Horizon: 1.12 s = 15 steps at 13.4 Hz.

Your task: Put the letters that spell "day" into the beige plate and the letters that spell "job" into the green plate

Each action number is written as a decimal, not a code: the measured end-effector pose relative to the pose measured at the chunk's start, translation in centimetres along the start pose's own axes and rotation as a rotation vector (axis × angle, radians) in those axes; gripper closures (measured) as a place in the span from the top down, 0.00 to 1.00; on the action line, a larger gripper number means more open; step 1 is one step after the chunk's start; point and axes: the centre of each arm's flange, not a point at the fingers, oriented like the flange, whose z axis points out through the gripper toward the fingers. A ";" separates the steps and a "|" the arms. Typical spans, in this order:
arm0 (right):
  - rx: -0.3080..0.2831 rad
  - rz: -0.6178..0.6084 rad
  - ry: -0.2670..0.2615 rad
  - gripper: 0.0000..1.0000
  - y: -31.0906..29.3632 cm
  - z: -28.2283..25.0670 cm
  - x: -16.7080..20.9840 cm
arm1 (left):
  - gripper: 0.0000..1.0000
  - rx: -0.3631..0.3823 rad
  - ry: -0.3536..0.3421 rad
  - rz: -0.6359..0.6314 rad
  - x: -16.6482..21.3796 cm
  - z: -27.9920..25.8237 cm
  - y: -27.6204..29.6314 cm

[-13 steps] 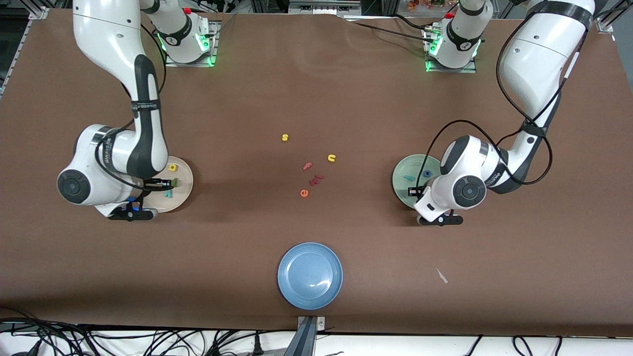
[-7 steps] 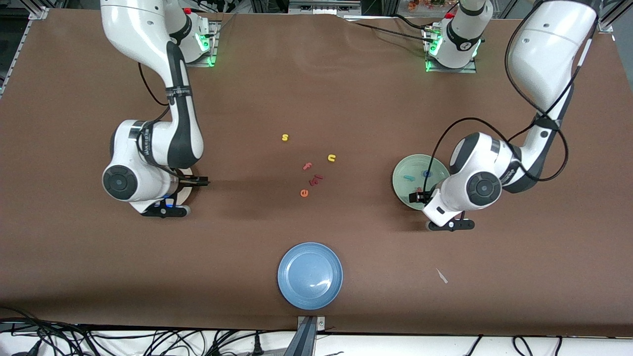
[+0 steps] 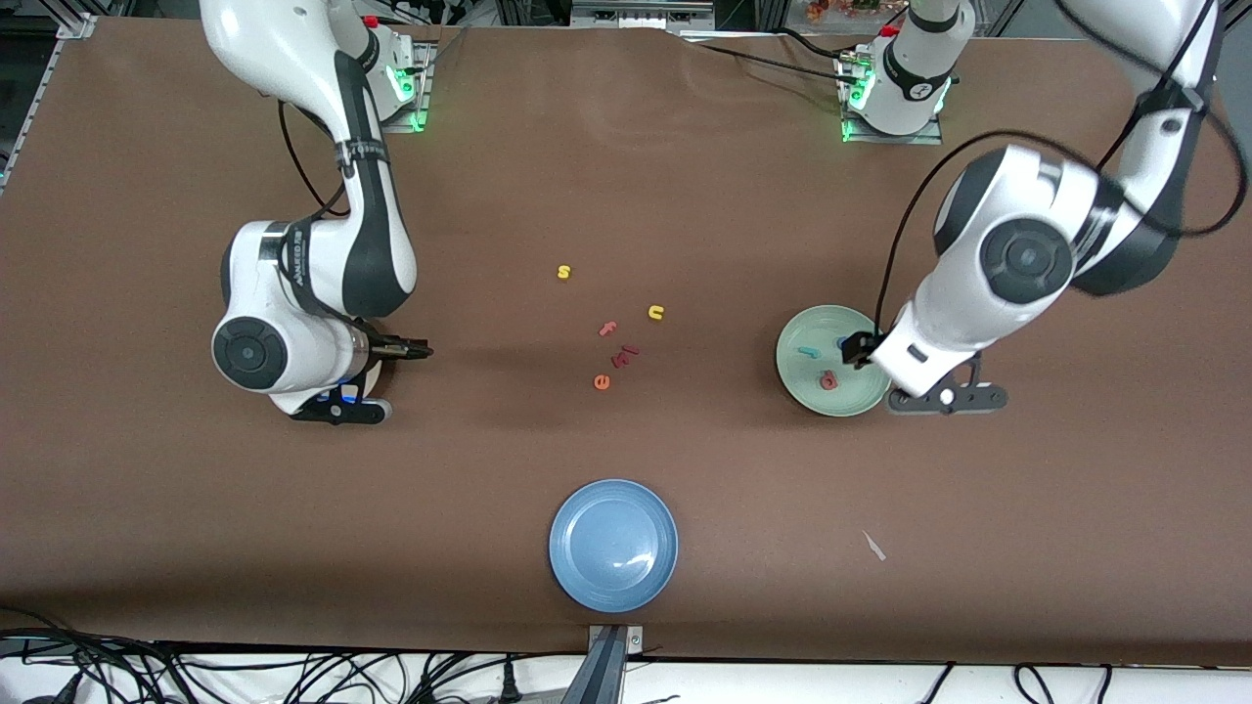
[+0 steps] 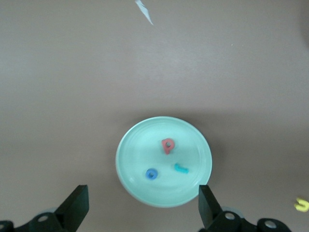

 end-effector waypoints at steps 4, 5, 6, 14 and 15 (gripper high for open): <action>-0.076 -0.077 0.082 1.00 -1.5 -6.0 -5.5 | 1.00 -0.009 0.057 0.074 -2.0 -7.4 -2.6; -0.047 -0.083 0.104 1.00 -0.5 -7.9 -6.5 | 1.00 -0.031 0.065 0.107 -2.3 -8.7 -4.2; -0.021 -0.077 0.125 1.00 1.1 -9.6 -7.3 | 1.00 -0.053 0.075 0.154 -2.6 -9.9 -6.0; 0.075 0.029 0.165 1.00 16.5 -17.0 -12.0 | 1.00 -0.032 0.071 0.209 -6.2 -10.5 -13.6; 0.076 0.032 0.155 1.00 17.1 -17.4 -12.5 | 1.00 -0.032 0.071 0.213 -6.2 -10.5 -13.4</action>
